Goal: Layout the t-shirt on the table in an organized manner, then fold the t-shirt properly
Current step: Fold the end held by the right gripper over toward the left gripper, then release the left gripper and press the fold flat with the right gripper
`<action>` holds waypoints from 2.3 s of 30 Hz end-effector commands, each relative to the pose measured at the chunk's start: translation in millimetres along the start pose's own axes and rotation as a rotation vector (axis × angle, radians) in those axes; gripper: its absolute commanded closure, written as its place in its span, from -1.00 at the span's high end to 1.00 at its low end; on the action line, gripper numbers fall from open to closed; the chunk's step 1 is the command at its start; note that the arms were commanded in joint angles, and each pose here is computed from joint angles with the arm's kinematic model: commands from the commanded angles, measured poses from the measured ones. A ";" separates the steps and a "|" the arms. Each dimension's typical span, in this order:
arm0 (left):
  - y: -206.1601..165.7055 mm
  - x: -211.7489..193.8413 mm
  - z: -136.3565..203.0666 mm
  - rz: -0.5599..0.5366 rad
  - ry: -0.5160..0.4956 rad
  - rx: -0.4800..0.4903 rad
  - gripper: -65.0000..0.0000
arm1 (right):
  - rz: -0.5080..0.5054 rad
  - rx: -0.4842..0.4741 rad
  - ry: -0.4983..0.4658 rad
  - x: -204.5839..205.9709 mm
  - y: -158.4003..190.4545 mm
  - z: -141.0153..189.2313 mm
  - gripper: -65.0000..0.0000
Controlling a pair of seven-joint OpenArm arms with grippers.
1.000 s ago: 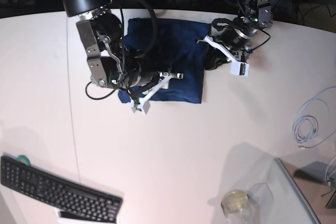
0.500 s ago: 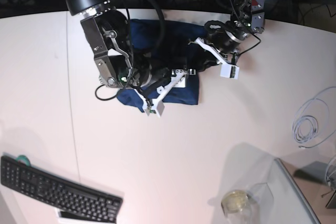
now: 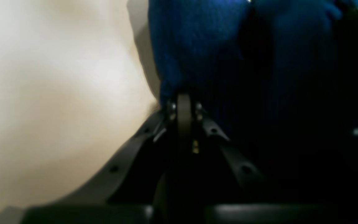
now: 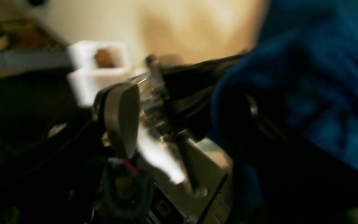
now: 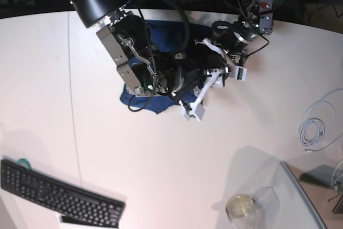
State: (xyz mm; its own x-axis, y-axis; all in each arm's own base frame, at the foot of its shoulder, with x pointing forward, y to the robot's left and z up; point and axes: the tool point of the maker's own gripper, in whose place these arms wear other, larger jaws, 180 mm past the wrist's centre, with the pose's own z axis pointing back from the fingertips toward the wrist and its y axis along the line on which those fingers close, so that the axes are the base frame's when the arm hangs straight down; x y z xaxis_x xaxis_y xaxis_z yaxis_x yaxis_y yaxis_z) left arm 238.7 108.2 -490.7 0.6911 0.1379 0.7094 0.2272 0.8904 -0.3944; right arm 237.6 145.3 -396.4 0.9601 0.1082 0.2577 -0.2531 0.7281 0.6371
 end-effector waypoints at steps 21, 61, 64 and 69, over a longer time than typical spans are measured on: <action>155.6 22.9 197.1 -0.036 -0.133 0.487 -1.00 | 0.086 -0.325 -0.298 16.1 -86.6 61.6 -0.68; 32.1 13.5 112.6 0.022 -0.174 0.209 -1.00 | 0.147 -0.358 -0.321 -15.1 -99.6 103.1 -0.96; 13.4 11.2 98.0 0.021 -0.161 0.148 -0.12 | 0.138 -0.391 -0.309 -21.6 -114.1 109.2 -0.96; 1.9 10.6 74.4 0.043 -0.156 0.092 0.52 | 0.134 -0.408 -0.291 -29.6 -121.8 111.2 -0.96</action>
State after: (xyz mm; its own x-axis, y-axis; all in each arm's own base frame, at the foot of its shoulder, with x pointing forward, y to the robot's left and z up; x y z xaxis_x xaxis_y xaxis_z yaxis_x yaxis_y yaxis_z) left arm 186.7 140.5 -451.8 0.6234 0.2236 0.7493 0.1212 0.9190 -0.3751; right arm 219.5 -23.5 -410.3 0.8545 0.0762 0.5138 -0.2391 0.9358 0.2589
